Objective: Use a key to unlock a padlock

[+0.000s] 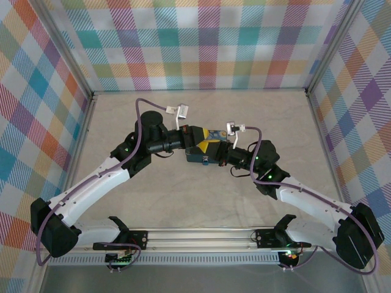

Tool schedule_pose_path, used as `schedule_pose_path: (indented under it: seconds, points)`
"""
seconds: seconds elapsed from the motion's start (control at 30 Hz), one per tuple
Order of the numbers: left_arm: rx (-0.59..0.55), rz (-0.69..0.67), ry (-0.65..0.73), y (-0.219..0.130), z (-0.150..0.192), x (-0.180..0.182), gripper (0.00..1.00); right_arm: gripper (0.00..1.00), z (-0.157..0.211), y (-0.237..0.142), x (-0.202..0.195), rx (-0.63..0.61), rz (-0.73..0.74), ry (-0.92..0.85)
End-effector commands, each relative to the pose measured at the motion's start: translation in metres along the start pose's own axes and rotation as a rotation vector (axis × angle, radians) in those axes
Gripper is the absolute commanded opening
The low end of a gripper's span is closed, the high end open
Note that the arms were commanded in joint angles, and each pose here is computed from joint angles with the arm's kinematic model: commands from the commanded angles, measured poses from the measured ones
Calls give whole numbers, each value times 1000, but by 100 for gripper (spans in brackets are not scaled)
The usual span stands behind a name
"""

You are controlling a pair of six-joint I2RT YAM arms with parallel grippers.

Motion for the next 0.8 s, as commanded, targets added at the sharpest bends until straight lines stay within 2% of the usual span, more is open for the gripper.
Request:
schedule_pose_path:
  seconds: [0.0, 0.07, 0.3, 0.47, 0.6, 0.77]
  points:
    - [-56, 8, 24, -14, -7, -11, 28, 0, -2, -7, 6, -18, -3, -57]
    - [-82, 1, 27, -21, -11, -11, 38, 0, -2, -12, 7, -21, 9, -68]
    - [-95, 2, 28, -32, -14, -10, 40, 0, 2, -27, 8, -20, 52, -92]
    - [-41, 19, -10, -26, -6, -7, 51, 0, -4, -32, 7, -8, 118, -147]
    - [-35, -8, -35, -26, -4, -3, 56, 0, -9, -38, -6, 38, 256, -242]
    - [-53, -16, -35, -30, -6, -3, 61, 0, -13, -38, -3, 52, 263, -302]
Point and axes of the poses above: each hand's point on the last joint's axis, 136 mm out from that joint toward the fingers, its own y axis out along the fingers, its own x axis along the line the jaws close on, z = x × y, the point moved 1 cm from there along -y, back along the fingers, and after that the axes turned 8 degrees about -y, right-handed, at the moved point
